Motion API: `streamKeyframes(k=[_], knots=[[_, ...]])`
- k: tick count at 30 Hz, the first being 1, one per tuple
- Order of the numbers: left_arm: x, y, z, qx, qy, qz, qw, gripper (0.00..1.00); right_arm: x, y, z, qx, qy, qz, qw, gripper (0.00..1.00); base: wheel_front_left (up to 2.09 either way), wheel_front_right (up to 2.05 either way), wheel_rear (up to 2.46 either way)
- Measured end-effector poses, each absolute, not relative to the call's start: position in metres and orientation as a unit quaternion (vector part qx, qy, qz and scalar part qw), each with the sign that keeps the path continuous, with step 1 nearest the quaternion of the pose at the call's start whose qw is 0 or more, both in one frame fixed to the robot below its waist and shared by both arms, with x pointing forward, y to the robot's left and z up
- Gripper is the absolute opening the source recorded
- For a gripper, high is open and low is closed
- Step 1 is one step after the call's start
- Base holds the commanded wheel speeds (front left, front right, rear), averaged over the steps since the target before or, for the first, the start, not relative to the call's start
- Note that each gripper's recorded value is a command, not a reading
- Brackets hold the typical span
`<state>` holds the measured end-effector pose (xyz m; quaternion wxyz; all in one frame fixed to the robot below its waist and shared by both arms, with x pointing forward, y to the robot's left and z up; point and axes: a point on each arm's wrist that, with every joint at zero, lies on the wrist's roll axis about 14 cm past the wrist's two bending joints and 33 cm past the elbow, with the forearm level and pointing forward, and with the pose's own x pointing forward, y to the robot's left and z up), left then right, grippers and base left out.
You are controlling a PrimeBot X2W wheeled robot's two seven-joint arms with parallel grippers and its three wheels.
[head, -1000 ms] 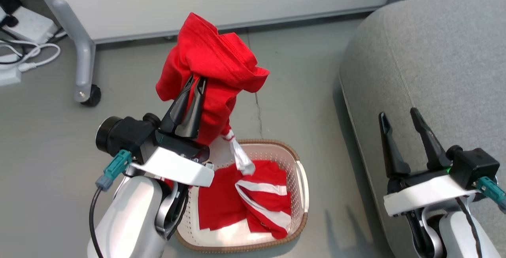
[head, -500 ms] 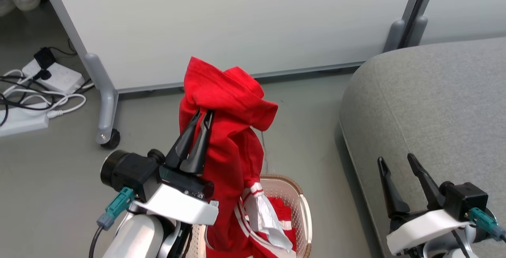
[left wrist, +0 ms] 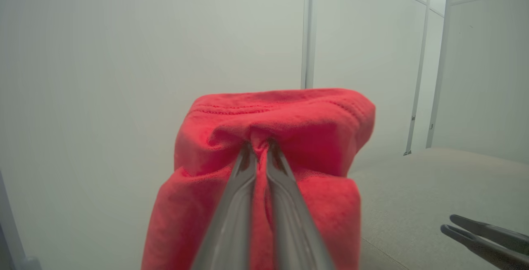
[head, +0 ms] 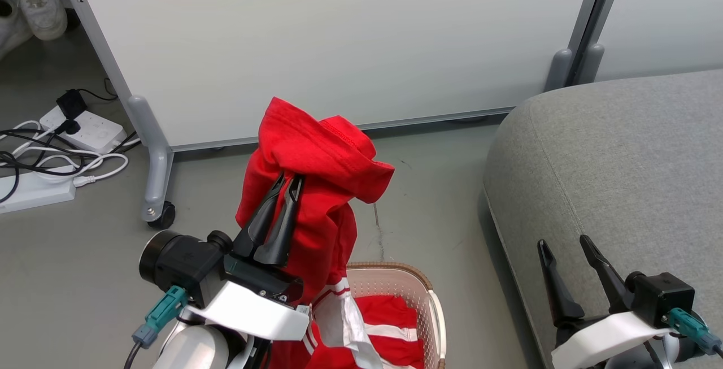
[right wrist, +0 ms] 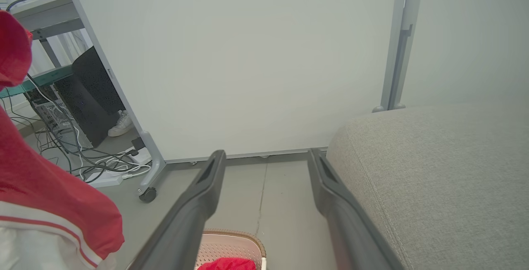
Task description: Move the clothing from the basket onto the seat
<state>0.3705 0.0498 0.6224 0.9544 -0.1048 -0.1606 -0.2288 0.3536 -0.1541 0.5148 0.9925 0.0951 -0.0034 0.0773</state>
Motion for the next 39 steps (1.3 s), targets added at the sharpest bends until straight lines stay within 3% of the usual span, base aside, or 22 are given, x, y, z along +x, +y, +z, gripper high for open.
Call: streamKeyframes(k=[15,29,39], knots=[[0.368,0.045,0.622,-0.111,-0.159,-0.236,0.952,0.00,0.358,-0.135,0.525,0.109,-0.014,0.104,0.989,1.00,0.00,0.00,0.00],[0.369,0.036,0.624,-0.111,-0.155,-0.249,0.949,0.00,0.357,0.001,0.559,0.128,-0.024,0.313,0.941,1.00,0.00,0.00,0.00],[0.365,0.032,0.621,-0.109,-0.150,-0.259,0.948,0.00,0.355,0.050,0.549,0.114,0.002,0.392,0.913,1.00,0.00,0.00,0.00]])
